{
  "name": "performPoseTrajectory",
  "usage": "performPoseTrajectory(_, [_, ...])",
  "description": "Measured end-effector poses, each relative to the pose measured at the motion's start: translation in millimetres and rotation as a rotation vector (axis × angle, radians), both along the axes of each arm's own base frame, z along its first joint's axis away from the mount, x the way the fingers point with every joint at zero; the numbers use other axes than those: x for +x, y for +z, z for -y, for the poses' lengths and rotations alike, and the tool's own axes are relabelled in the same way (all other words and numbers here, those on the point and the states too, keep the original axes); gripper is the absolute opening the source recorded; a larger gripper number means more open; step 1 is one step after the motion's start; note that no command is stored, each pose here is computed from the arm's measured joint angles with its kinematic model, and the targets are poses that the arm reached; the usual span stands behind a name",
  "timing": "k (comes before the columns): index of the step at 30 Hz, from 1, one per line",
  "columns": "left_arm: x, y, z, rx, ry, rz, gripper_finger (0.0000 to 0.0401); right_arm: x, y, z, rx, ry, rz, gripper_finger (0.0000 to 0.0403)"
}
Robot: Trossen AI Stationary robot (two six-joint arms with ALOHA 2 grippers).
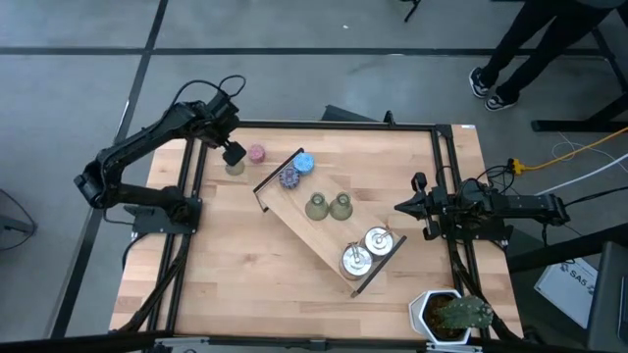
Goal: Pick & Place candle stick holders
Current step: Put the transparent candle holder on the shelf
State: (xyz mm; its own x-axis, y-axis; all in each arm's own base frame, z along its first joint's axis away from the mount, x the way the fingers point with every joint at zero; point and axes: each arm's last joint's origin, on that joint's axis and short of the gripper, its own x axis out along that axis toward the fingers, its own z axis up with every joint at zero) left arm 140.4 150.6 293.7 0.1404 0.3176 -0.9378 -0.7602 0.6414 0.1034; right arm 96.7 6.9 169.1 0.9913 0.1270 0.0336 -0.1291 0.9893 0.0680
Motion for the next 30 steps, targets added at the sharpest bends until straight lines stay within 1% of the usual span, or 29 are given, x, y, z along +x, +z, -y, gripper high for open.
performPoseTrajectory(4, [6.2,-8.9,-5.9,-0.045,0.009,-0.020,0.0317,0.0,0.0,0.0,0.000,0.000,0.000,0.0001])
performPoseTrajectory(12, [15.9,-26.8,-17.7,-0.099,0.017,-0.091,0.0316,0.0,-0.1,0.0,0.000,0.000,0.000,0.0001])
performPoseTrajectory(15, [14.8,-33.6,-20.6,-0.108,0.029,-0.100,0.0317,0.0,0.0,0.0,0.000,0.000,0.000,0.0001])
performPoseTrajectory(19, [9.7,-49.2,-18.6,-0.139,0.040,-0.128,0.0316,0.0,-0.1,0.0,0.000,0.000,0.000,0.0001])
performPoseTrajectory(21, [8.7,-54.7,-18.3,-0.148,0.040,-0.121,0.0316,0.0,0.0,0.0,0.000,0.000,0.000,0.0001])
performPoseTrajectory(25, [8.6,-64.9,-18.3,-0.141,0.041,-0.108,0.0317,0.0,0.0,0.0,0.000,0.000,0.000,0.0001])
performPoseTrajectory(30, [10.0,-69.0,-19.8,-0.121,0.052,-0.085,0.0316,0.0,0.0,0.0,0.000,0.000,0.000,0.0001])
